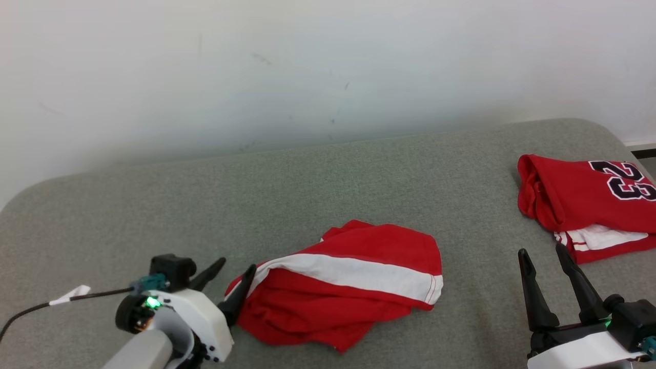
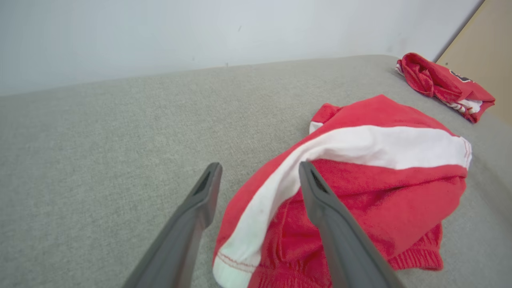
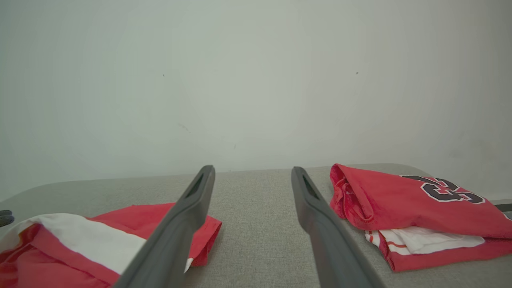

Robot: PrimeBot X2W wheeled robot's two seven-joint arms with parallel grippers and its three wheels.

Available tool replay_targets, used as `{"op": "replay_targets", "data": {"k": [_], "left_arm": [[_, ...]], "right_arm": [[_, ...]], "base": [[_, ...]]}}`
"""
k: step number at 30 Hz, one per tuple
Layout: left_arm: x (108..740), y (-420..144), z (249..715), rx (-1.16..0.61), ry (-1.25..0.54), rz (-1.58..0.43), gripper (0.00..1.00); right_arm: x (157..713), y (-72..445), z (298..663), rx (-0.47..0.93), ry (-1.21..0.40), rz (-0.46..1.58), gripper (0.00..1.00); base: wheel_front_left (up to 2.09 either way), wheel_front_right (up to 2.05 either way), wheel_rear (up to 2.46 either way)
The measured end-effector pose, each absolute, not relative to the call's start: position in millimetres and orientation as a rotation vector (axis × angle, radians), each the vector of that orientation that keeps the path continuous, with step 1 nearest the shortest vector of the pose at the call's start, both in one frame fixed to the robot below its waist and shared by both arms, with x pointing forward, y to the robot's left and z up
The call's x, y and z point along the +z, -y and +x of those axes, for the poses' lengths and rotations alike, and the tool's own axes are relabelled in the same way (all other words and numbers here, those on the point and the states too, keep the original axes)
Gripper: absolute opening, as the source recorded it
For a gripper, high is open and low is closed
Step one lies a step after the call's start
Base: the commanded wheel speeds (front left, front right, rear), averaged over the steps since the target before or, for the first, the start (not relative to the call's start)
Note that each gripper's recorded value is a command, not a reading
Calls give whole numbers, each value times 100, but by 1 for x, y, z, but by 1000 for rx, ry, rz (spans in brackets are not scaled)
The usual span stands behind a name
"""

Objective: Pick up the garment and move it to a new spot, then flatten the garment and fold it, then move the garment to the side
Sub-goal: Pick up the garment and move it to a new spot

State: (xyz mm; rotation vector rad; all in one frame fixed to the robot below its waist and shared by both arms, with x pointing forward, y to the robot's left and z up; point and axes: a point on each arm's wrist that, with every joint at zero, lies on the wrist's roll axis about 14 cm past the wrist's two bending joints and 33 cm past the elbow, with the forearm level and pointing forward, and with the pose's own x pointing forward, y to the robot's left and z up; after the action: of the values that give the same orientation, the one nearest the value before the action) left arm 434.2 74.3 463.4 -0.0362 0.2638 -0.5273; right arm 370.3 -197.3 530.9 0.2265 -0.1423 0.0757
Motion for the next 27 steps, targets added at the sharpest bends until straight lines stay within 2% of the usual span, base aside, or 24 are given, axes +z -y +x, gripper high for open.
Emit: {"op": "replay_targets", "data": {"k": [7, 15, 27], "left_arm": [[516, -108, 454, -383, -57, -71, 100], [550, -146, 429, -159, 107, -188, 100], [521, -157, 378, -46, 88, -240, 100]], "right_arm": [[535, 196, 370, 82, 156, 227, 100], [529, 188, 363, 90, 143, 248, 100], [508, 163, 353, 136, 76, 288, 100]], "base": [[0, 0, 0], [0, 0, 0], [0, 0, 0]]}}
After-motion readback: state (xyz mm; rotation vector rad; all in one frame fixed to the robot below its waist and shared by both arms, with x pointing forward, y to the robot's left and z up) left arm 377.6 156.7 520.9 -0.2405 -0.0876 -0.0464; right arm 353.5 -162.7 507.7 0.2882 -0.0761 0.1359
